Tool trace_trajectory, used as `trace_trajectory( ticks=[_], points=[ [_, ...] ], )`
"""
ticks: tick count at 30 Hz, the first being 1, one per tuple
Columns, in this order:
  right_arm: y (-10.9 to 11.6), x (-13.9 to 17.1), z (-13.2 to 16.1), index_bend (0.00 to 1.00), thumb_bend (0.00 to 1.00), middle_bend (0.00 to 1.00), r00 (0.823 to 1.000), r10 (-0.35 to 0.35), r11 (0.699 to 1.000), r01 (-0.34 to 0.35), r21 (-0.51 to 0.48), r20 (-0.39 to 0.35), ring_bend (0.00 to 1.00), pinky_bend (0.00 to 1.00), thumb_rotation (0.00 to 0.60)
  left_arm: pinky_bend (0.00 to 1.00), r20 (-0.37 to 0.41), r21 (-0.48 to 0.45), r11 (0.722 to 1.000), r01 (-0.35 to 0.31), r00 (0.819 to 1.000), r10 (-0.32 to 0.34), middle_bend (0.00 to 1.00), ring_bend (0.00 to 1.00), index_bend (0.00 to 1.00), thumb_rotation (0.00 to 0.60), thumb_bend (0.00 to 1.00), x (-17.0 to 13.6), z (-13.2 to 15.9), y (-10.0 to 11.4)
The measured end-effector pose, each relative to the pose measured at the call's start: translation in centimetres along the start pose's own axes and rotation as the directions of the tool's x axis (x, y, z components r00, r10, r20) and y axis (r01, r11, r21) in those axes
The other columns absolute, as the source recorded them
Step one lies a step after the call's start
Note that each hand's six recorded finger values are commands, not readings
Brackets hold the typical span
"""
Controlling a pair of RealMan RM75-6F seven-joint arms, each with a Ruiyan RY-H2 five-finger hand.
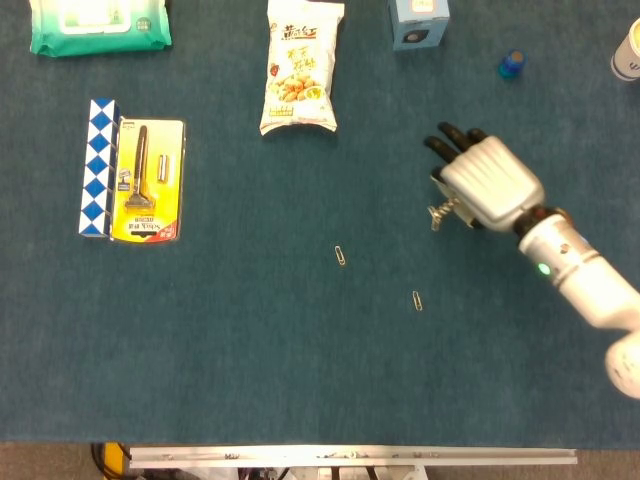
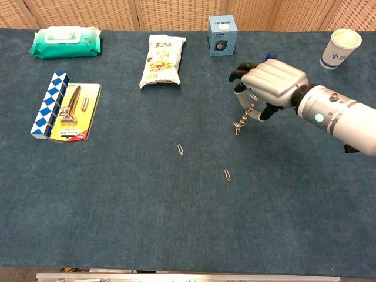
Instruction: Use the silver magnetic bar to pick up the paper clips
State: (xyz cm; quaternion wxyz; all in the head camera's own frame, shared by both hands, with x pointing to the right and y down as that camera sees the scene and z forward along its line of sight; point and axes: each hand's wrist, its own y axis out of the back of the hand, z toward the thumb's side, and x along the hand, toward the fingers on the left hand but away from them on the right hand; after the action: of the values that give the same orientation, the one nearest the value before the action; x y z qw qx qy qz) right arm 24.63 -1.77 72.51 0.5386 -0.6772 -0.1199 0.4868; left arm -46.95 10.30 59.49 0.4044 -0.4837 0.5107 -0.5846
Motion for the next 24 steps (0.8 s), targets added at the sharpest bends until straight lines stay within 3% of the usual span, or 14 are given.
trace_trajectory(
  ticks=[14, 21, 24],
  points=[
    [-3.2, 4.8, -3.0, 0.59, 0.29, 0.18, 0.996, 0.051, 0.999, -0.05, -0.008, 0.076, 0.09, 0.27, 0.6, 0.73, 0.008, 0.012, 1.0, 0.011, 1.0, -0.011, 0.52, 0.57, 0.5, 0.6, 0.18, 0.3, 0.4, -0.5],
    [-3.3, 6.1, -3.8, 0.27, 0.03, 0.18, 0.994, 0.054, 0.999, -0.054, 0.003, 0.099, 0.09, 0.27, 0.6, 0.73, 0.005, 0.016, 1.0, 0.012, 1.0, -0.012, 0.52, 0.57, 0.5, 0.6, 0.18, 0.4, 0.3, -0.6],
    [-3.1, 6.8, -4.1, 0.2, 0.0, 0.18, 0.993, 0.045, 0.999, -0.046, 0.004, 0.11, 0.09, 0.27, 0.6, 0.73, 0.003, 0.015, 1.0, 0.011, 1.0, -0.011, 0.52, 0.57, 0.5, 0.6, 0.18, 0.4, 0.2, -0.6]
  ],
)
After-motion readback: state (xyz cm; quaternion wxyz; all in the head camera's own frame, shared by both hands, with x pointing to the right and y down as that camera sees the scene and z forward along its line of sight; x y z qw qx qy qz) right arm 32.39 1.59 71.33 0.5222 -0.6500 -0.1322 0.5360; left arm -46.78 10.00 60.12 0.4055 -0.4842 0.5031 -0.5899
